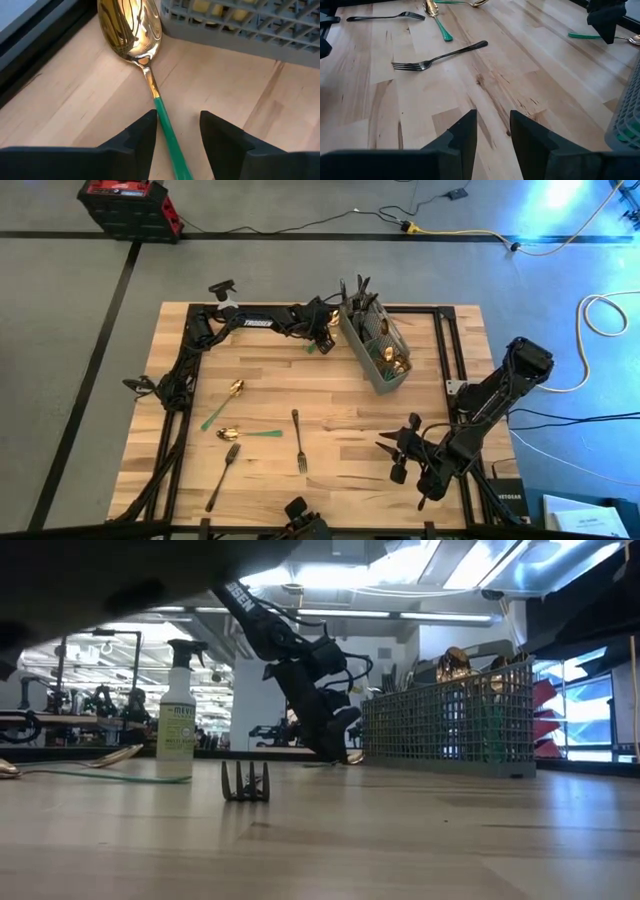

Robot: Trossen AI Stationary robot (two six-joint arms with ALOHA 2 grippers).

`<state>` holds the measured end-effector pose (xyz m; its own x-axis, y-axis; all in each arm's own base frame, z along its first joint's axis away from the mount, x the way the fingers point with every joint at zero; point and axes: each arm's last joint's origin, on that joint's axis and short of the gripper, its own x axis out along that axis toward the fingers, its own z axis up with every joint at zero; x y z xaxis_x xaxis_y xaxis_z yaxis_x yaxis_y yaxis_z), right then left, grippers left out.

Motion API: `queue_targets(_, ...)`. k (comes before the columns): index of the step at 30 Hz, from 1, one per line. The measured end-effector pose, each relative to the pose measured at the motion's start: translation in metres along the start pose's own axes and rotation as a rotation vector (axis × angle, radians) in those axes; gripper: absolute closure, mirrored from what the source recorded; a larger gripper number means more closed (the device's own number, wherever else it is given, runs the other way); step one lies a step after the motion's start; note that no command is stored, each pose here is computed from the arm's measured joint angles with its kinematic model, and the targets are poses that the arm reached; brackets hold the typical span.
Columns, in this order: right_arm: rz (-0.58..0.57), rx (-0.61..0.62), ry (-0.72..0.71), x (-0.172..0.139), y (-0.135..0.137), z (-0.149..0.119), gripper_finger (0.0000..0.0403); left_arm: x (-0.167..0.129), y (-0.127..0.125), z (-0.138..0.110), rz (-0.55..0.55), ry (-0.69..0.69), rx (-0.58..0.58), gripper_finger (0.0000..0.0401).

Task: Sort silverware
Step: Put the green spoon into the silverware basket

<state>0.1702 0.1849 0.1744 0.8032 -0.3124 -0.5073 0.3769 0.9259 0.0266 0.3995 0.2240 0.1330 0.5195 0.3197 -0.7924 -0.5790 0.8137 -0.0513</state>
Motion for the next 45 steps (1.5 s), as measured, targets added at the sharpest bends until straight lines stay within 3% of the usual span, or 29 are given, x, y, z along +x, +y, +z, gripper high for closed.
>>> queue_targets(9,0.0,-0.016,0.001,0.0,0.0,0.0,0.0304,-0.005,-0.01,-0.003,0.078,0.033,0.104,0.0323)
queue_targets(25,0.0,-0.03,0.001,0.0,0.0,0.0,0.0304,-0.005,-0.004,-0.002,0.026,0.036,0.123,0.0325)
queue_targets(30,0.0,-0.048,0.001,0.0,0.0,0.0,0.0304,-0.006,0.001,0.001,0.007,0.03,0.082,0.0328)
queue_targets(34,0.0,-0.049,0.001,0.0,0.0,0.0,0.0304,-0.011,0.004,0.012,0.008,0.003,0.052,0.0352)
queue_targets(39,0.0,-0.049,0.001,0.0,0.0,0.0,0.0304,-0.012,0.005,0.008,0.028,0.042,0.052,0.0396)
queue_targets(45,0.0,-0.051,0.001,0.0,0.0,0.0,0.0304,-0.011,0.004,0.011,0.031,0.011,0.034,0.0373)
